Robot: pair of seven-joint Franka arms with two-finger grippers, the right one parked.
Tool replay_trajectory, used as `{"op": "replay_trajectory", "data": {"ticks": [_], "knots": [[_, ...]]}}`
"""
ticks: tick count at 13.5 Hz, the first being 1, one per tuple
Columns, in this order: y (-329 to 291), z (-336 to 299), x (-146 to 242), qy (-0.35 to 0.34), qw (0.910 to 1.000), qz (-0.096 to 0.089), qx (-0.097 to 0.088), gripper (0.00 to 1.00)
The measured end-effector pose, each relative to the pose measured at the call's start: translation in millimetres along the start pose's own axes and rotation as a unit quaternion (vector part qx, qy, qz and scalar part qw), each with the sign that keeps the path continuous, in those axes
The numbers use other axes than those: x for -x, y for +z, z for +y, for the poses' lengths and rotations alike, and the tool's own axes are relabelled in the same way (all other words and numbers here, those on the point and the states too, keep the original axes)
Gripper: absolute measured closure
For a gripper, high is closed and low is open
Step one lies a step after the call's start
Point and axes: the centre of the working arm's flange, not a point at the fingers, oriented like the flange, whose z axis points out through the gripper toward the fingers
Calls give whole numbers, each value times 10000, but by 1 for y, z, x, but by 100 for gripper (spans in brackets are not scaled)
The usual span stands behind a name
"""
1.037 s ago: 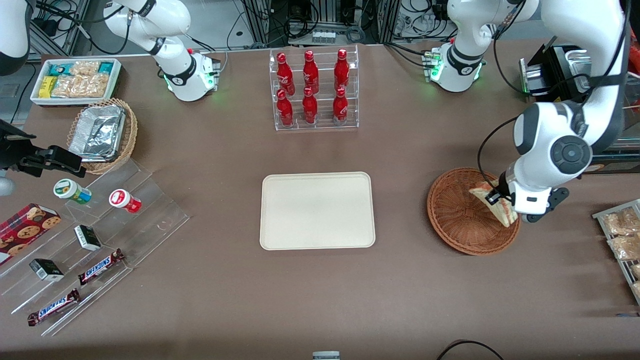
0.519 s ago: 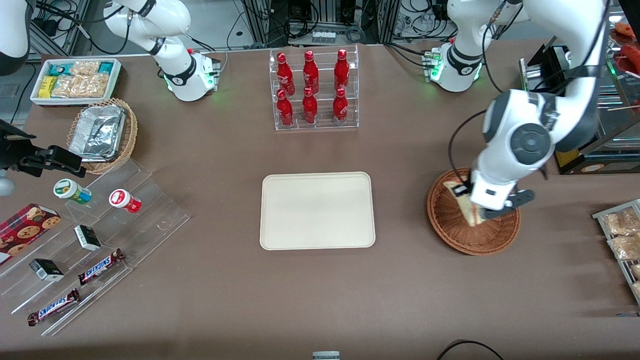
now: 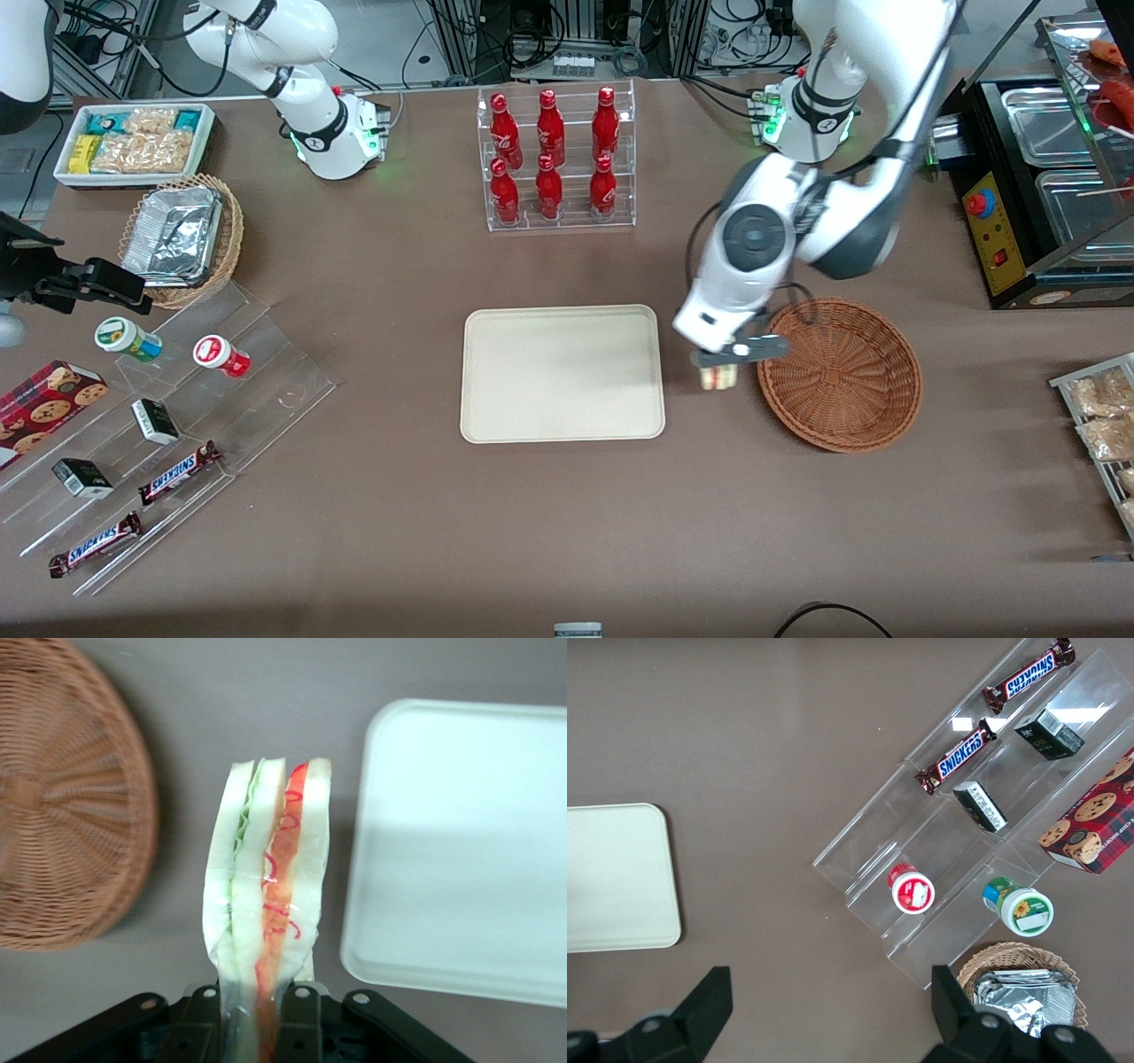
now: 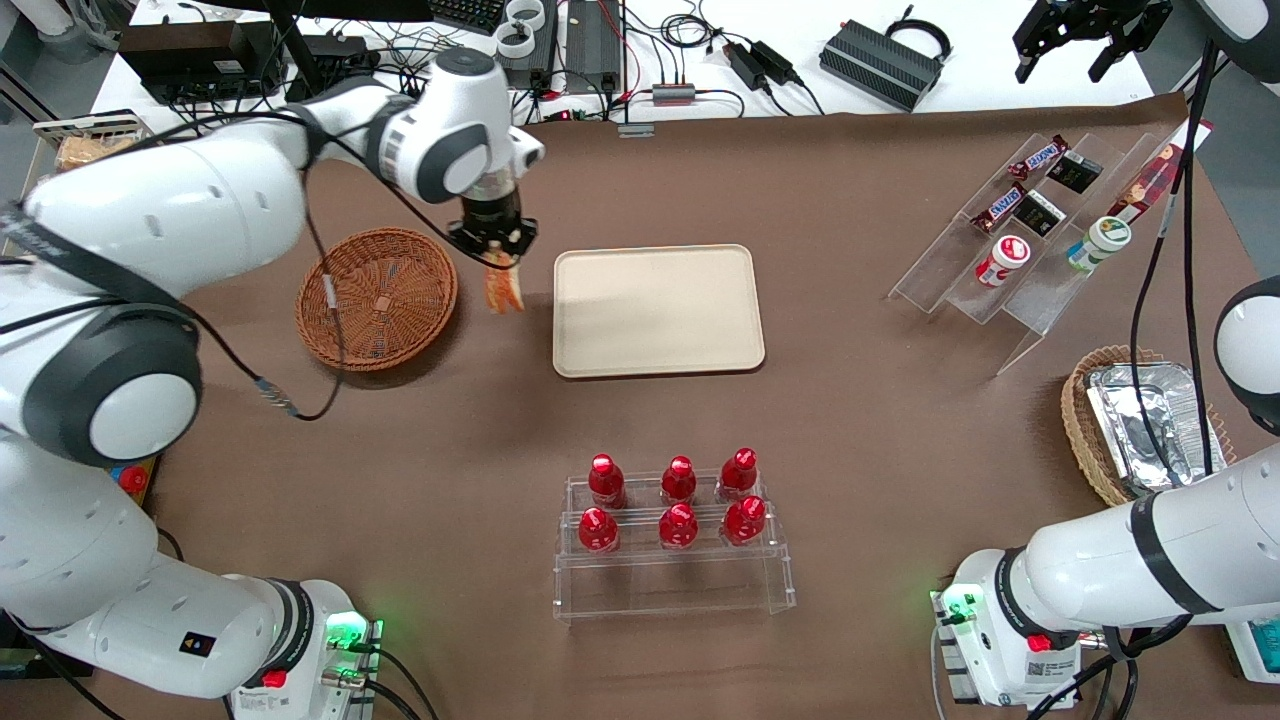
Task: Place sandwich from basket to tray
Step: 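Lift the sandwich and carry it over the cream tray, then lower the sandwich onto the tray and open the left gripper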
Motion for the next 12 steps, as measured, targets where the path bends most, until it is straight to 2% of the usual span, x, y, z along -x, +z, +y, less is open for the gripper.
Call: {"op": "replay_trajectory", "data": {"ticks": [6,12], "knots": [[48,88,6,523,9985,-166,19,85],[84,130,-1,687,9973,-254,68,85]]}}
